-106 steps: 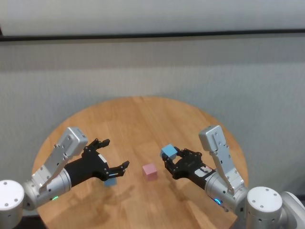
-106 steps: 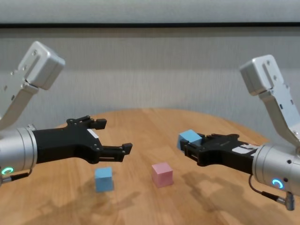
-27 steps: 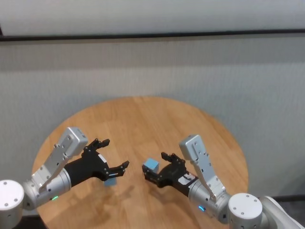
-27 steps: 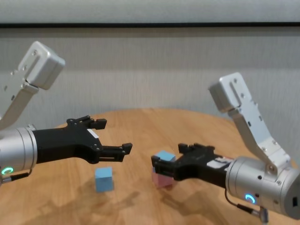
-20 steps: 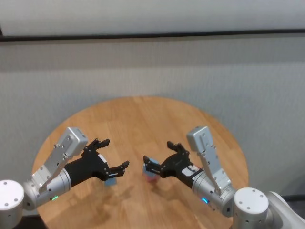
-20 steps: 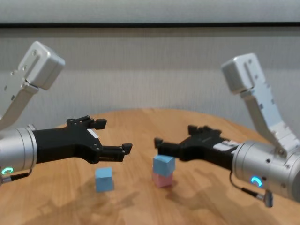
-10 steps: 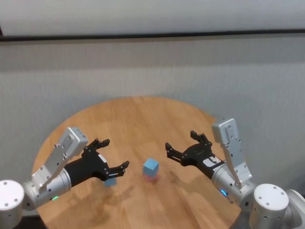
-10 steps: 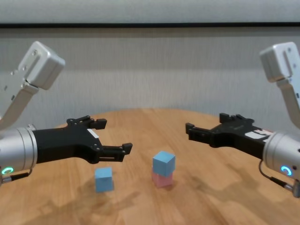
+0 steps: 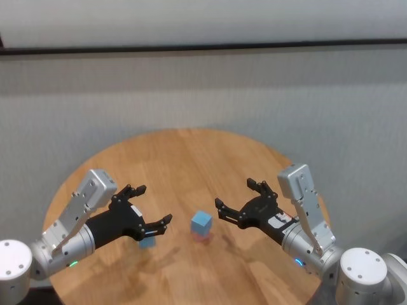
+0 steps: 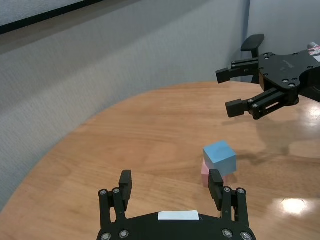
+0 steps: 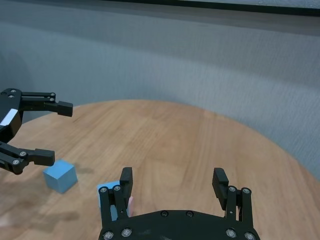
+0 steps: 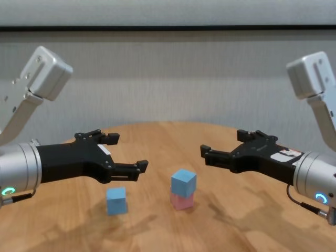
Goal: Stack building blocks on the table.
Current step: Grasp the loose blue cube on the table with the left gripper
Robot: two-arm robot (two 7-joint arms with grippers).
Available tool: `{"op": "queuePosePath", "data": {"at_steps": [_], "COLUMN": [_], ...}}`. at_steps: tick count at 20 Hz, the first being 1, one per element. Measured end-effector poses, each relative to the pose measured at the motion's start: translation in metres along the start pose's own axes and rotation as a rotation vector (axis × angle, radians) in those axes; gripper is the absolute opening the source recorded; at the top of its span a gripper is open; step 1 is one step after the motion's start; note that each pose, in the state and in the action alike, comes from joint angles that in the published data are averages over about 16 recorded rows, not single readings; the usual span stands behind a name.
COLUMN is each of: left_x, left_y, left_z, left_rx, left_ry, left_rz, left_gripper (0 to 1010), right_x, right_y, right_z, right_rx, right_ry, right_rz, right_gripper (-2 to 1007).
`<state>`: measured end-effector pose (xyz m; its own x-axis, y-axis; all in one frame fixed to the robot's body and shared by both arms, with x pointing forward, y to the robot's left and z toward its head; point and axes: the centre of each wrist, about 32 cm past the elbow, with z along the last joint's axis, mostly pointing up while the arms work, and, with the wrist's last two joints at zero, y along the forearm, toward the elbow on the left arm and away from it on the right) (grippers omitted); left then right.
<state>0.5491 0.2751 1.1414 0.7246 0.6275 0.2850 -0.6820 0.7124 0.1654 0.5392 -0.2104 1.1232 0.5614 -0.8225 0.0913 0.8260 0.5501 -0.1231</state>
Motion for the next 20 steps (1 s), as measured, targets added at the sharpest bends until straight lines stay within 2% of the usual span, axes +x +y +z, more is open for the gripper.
{"op": "queuePosePath", "data": {"at_steps": [7, 20], "left_x": [0.0, 0.0], "left_y": [0.0, 0.0], "left_z": [0.0, 0.0], "left_rx": [0.0, 0.0], "left_ry": [0.0, 0.0], "left_rz": [0.0, 0.0], "left_gripper": [1003, 1003], "right_x": [-0.0001, 0.0017], "right_y": [0.0004, 0.0001], "right_z": [-0.0001, 0.0005], "right_rx": [0.0, 0.001], "right_ry": [-0.021, -0.01], "right_rz": [0.022, 0.013], "right_gripper": [1005, 1005]}}
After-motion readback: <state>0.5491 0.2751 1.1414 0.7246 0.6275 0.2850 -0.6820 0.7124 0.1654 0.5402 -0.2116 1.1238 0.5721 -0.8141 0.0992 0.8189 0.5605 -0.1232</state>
